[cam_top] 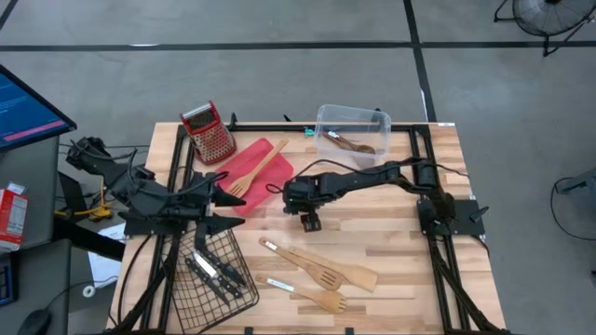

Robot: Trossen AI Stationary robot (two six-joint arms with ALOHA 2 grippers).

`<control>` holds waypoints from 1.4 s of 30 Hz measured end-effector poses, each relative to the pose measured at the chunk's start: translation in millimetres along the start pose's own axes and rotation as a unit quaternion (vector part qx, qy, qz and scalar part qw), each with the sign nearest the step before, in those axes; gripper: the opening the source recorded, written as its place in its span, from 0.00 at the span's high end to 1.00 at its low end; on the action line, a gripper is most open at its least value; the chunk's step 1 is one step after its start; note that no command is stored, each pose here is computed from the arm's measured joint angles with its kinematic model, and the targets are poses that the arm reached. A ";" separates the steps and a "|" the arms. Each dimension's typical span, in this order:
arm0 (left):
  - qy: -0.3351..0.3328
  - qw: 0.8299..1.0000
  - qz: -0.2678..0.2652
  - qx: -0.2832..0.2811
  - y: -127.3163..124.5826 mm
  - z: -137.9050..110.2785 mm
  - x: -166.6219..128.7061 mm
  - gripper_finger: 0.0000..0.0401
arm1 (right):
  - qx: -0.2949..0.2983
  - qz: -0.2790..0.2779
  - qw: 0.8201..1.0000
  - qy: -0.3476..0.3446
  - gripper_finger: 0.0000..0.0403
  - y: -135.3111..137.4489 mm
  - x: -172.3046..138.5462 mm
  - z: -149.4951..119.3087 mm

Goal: Pick & Place Kitchen Items
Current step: Put the black kitchen knife into the wire basket

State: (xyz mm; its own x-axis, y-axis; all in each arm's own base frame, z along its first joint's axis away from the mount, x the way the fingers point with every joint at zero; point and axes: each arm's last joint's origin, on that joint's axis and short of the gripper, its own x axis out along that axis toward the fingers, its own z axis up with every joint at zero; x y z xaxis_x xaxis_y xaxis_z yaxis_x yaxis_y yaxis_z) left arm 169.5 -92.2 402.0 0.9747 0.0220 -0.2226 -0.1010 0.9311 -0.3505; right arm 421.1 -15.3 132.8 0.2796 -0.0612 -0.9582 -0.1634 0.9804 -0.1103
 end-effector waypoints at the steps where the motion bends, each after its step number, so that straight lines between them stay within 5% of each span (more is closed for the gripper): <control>1: -0.002 1.000 -0.001 -0.001 -0.1 0.4 -0.2 0.43 | 0.001 0.001 1.000 0.007 0.37 -0.5 2.6 -1.4; 7: -0.011 1.000 0.004 -0.005 -0.3 1.8 -0.3 0.43 | 0.023 -0.001 1.000 0.017 0.48 0.5 5.0 -3.1; 16: -0.020 1.000 -0.001 -0.012 -1.4 3.8 -0.3 0.43 | 0.128 0.003 0.991 0.037 0.96 1.3 2.1 -7.3; 32: -0.021 1.000 -0.001 -0.013 -1.2 4.2 -0.6 0.43 | 0.173 0.027 0.984 0.038 0.99 20.8 -10.4 -3.6; 42: -0.021 1.000 -0.001 -0.013 -1.2 4.2 -0.6 0.43 | 0.193 0.035 0.980 -0.027 1.00 16.0 -64.8 5.7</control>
State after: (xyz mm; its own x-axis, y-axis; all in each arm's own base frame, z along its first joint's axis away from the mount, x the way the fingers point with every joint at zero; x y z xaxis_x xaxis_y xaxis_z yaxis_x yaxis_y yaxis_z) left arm 169.9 -91.9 406.4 0.9823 0.0362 -0.1840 -0.1040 0.9217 -0.3738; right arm 405.8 5.5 194.7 0.3314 0.0095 -0.9434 0.1822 0.9805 0.0738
